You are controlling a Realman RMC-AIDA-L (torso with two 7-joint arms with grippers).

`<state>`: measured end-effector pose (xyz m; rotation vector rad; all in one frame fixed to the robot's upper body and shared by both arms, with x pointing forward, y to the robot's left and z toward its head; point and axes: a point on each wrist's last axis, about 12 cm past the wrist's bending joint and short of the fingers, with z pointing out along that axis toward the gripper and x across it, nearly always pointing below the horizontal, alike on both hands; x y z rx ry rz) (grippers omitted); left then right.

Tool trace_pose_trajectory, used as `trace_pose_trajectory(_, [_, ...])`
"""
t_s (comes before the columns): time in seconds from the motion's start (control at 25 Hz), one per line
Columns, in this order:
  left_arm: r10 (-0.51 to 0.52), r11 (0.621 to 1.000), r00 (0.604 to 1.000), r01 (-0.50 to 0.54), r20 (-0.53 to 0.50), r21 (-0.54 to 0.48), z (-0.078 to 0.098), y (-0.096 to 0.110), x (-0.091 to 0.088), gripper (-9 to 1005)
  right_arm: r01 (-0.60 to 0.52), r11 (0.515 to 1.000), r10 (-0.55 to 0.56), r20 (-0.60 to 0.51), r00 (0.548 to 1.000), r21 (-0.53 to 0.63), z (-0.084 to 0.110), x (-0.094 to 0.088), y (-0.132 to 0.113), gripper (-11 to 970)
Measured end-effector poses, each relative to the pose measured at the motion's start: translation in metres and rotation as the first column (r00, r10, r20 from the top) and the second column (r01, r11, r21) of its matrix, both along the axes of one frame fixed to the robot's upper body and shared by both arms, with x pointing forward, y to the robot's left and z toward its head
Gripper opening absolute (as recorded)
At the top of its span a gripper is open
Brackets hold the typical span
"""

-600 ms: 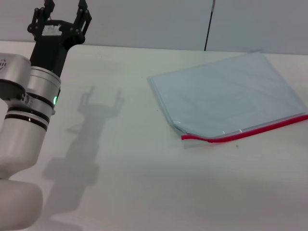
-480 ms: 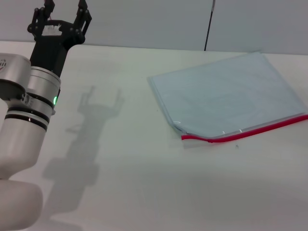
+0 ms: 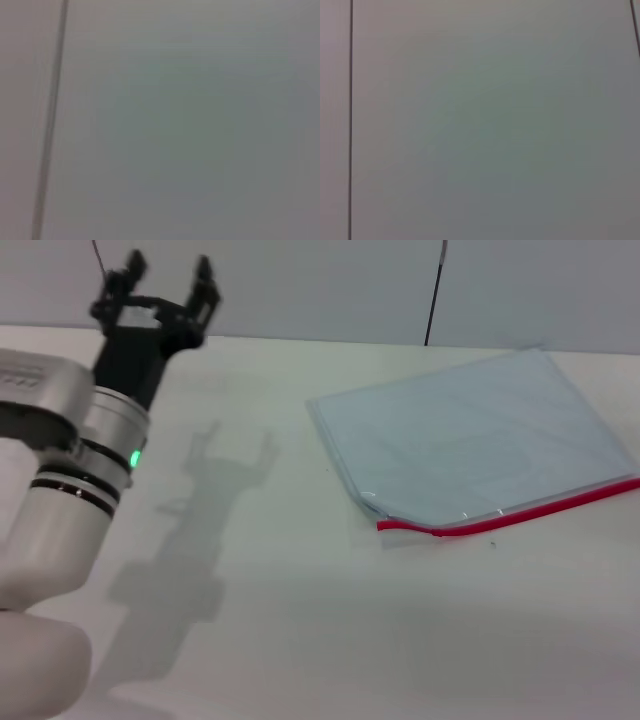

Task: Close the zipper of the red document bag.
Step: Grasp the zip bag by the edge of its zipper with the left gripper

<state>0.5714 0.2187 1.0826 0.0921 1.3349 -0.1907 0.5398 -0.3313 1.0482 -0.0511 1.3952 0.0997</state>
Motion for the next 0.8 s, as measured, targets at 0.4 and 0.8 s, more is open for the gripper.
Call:
trace_pose_trajectory(0.4, [-0.328, 0.909, 0.902, 0.382, -0.280, 0.167, 0.023, -0.039, 0.016, 770, 0.005, 1.000, -0.005, -0.002, 1.000, -0.003, 0.000, -0.001, -0.002, 724])
trace_pose_trajectory(0.8, [-0.331, 0.721, 0.753, 0.590, -0.568, 0.363, 0.038, -0.062, 0.007, 767, 0.009, 1.000, -0.009, -0.004, 1.000, -0.005, -0.001, -0.001, -0.003, 725])
